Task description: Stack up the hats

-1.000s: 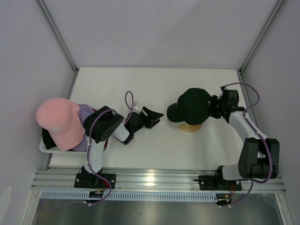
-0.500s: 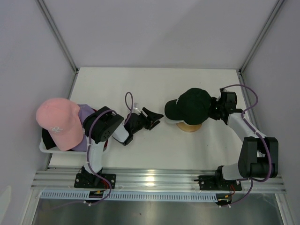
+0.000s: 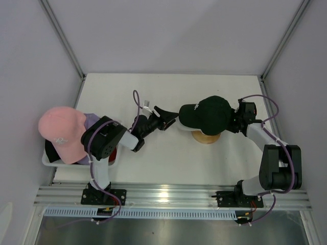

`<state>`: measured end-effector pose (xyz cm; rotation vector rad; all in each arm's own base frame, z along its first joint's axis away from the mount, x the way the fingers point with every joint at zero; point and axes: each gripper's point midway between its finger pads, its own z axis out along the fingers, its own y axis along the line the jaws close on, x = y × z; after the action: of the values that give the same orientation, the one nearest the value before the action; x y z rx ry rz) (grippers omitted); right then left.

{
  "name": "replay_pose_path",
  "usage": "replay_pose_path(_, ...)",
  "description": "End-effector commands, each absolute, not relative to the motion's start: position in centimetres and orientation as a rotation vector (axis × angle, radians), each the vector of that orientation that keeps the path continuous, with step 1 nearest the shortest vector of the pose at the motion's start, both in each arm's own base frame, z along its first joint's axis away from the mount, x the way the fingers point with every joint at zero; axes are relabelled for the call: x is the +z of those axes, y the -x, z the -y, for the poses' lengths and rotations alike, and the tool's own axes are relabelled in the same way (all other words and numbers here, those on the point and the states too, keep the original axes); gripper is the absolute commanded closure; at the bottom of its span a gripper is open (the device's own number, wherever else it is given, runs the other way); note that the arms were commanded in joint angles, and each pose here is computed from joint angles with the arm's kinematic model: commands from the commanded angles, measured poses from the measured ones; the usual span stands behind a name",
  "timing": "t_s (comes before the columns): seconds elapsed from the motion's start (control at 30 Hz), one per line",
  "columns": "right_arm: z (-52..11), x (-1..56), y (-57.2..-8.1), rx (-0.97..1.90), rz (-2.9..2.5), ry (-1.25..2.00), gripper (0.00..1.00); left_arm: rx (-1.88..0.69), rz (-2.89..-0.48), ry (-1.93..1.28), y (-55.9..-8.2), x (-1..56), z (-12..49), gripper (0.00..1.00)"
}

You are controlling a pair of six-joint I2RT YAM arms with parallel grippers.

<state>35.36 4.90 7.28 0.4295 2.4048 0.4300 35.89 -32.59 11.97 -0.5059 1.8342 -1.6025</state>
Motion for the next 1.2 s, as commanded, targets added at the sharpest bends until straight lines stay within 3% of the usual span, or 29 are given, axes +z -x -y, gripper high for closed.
replay_pose_path(0.0, -4.3, 5.8, -34.8, 0.375, -2.440, -0.447, 0.65, -1.803, -1.385, 0.224, -34.5, 23.3, 33.6, 0.30)
replay_pose_path(0.37, -4.4, 5.7, -34.9, 0.378, -2.443, -0.447, 0.65, -1.733, -1.402, 0.223, -34.3, 23.6, 34.0, 0.30)
replay_pose_path(0.63, -4.3, 5.9, -34.9, 0.373, -2.438, -0.441, 0.65, -1.593, -1.427, 0.241, -36.3, 23.1, 30.3, 0.29)
replay_pose_path(0.83, -4.3, 6.1, -35.0, 0.370, -2.434, -0.441, 0.65, -1.694, -1.375, 0.133, -35.9, 25.6, 31.2, 0.30)
replay_pose_path(1.17, -4.4, 6.2, -35.1, 0.376, -2.436, -0.441, 0.65, -1.712, -1.474, 0.150, -36.9, 24.0, 33.2, 0.30)
